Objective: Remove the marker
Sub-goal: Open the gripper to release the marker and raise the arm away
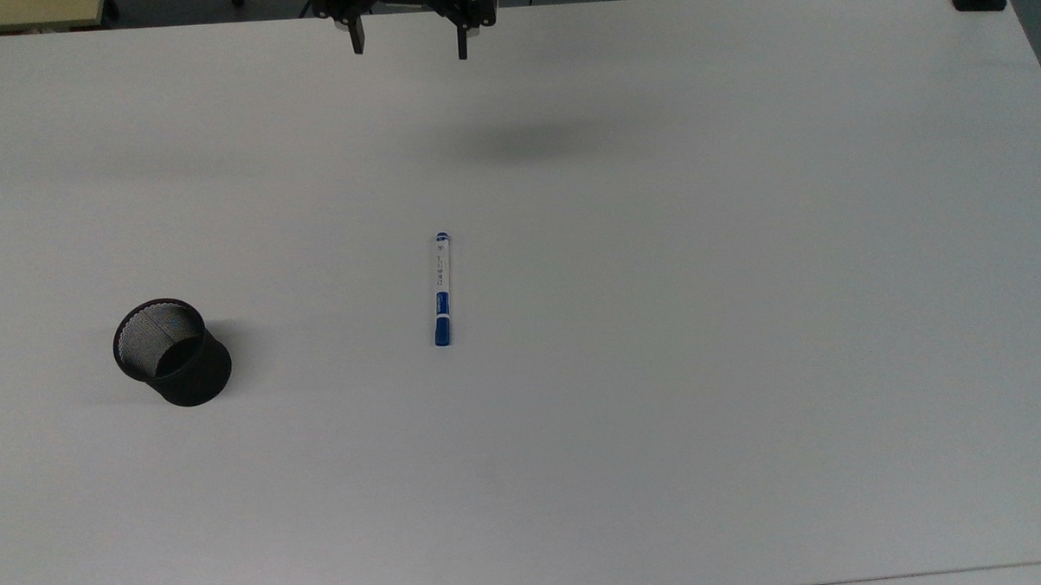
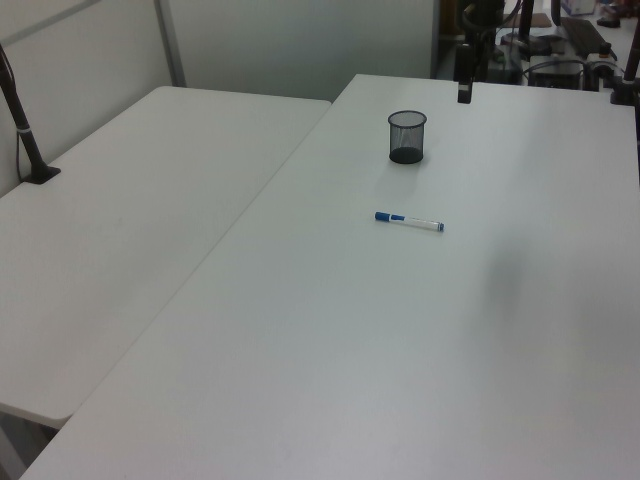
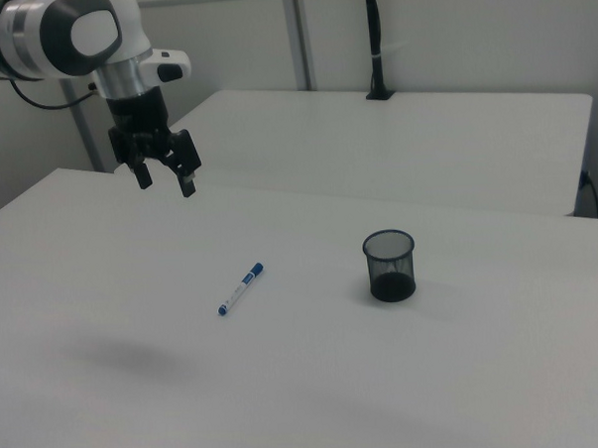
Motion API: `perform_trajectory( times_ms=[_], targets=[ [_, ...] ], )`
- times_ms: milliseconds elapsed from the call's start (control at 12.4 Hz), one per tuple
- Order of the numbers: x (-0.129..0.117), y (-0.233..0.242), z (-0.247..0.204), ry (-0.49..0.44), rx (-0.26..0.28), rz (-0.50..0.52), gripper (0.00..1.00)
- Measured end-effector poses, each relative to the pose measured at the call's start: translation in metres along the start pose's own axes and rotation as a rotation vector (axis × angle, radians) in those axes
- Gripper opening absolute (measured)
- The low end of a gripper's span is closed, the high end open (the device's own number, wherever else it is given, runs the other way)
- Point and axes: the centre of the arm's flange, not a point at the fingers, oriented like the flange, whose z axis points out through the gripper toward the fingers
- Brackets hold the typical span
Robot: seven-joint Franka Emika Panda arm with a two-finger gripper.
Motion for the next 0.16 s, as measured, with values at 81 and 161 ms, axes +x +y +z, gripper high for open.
perform_trajectory(
  times_ms=[81,161],
  targets=[
    [-0.0007,0.0037,0.0005,-0.002,0.000,0.006,1.00],
    [-0.0006,0.0070,0.0016,-0.004,0.000,0.012,1.00]
  ],
)
